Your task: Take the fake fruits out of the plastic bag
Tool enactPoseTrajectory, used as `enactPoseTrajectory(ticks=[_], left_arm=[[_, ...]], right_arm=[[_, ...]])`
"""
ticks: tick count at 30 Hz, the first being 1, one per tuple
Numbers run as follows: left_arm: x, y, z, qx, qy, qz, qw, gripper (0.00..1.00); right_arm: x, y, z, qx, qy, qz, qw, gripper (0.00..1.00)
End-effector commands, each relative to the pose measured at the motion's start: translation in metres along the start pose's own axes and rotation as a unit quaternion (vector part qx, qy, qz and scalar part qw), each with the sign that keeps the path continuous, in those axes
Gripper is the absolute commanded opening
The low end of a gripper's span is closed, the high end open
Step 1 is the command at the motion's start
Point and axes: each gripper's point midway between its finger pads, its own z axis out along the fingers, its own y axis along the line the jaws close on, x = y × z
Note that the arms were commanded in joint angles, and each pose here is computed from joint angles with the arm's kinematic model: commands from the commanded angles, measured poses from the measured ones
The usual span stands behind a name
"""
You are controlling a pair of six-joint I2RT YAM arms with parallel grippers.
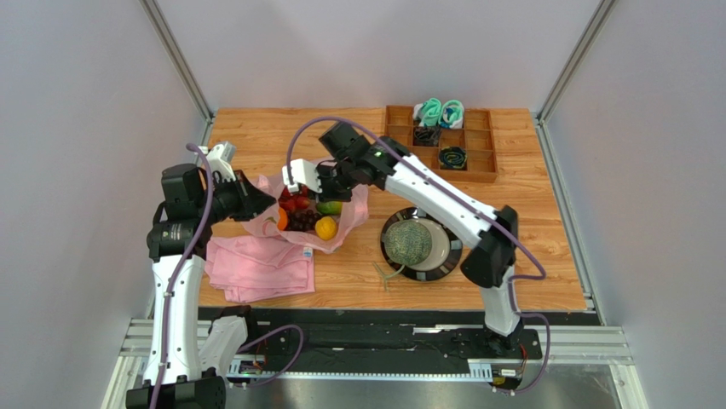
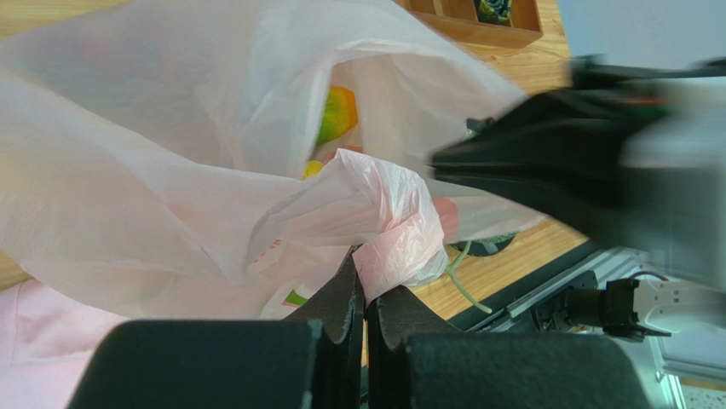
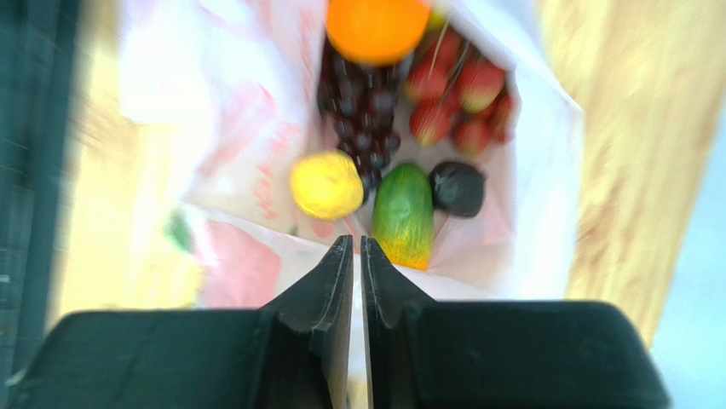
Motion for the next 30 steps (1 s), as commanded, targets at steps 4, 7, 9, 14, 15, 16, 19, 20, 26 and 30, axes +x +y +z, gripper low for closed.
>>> enactPoseTrajectory(ticks=[4,7,9,14,15,16,19,20,26,30], left_arm=[[-0.018,-0.005,0.000,0.009,-0.024,0.003,1.000,0.00],[-0.016,-0.015,-0.007,0.021,-0.018,0.003,1.000,0.00],[-0.018,-0.035,-0.019,0.055,-0.021,0.027,0.998,0.00],[0.002,-0.048,-0.040,0.059,0.011,0.041,0.997,0.00],[0.011,-0.049,-0.044,0.058,0.026,0.034,0.997,0.00],[0.015,-0.049,-0.046,0.056,0.030,0.037,0.997,0.00],[0.023,-0.047,-0.054,0.041,0.043,0.045,0.997,0.00],[0.025,-0.049,-0.058,0.037,0.042,0.052,0.997,0.00],[0.025,-0.050,-0.062,0.034,0.039,0.065,0.997,0.00],[0.024,-0.047,-0.057,0.033,0.038,0.057,0.997,0.00]], right_arm=[[-0.023,0.022,-0.014,-0.006,-0.044,0.043,0.998,0.13],[-0.010,0.008,0.002,0.017,-0.011,0.059,0.998,0.13],[-0.002,0.008,0.016,0.014,0.011,0.085,0.996,0.12],[0.016,0.001,0.055,0.062,0.058,0.073,0.994,0.13],[0.021,-0.003,0.061,0.072,0.067,0.071,0.993,0.13],[0.024,-0.013,0.062,0.091,0.076,0.069,0.991,0.13],[0.035,-0.032,0.070,0.127,0.113,0.063,0.983,0.13],[0.043,-0.033,0.077,0.125,0.124,0.061,0.982,0.13],[0.057,-0.039,0.089,0.124,0.153,0.023,0.980,0.17],[0.078,-0.038,0.099,0.114,0.196,-0.001,0.974,0.32]])
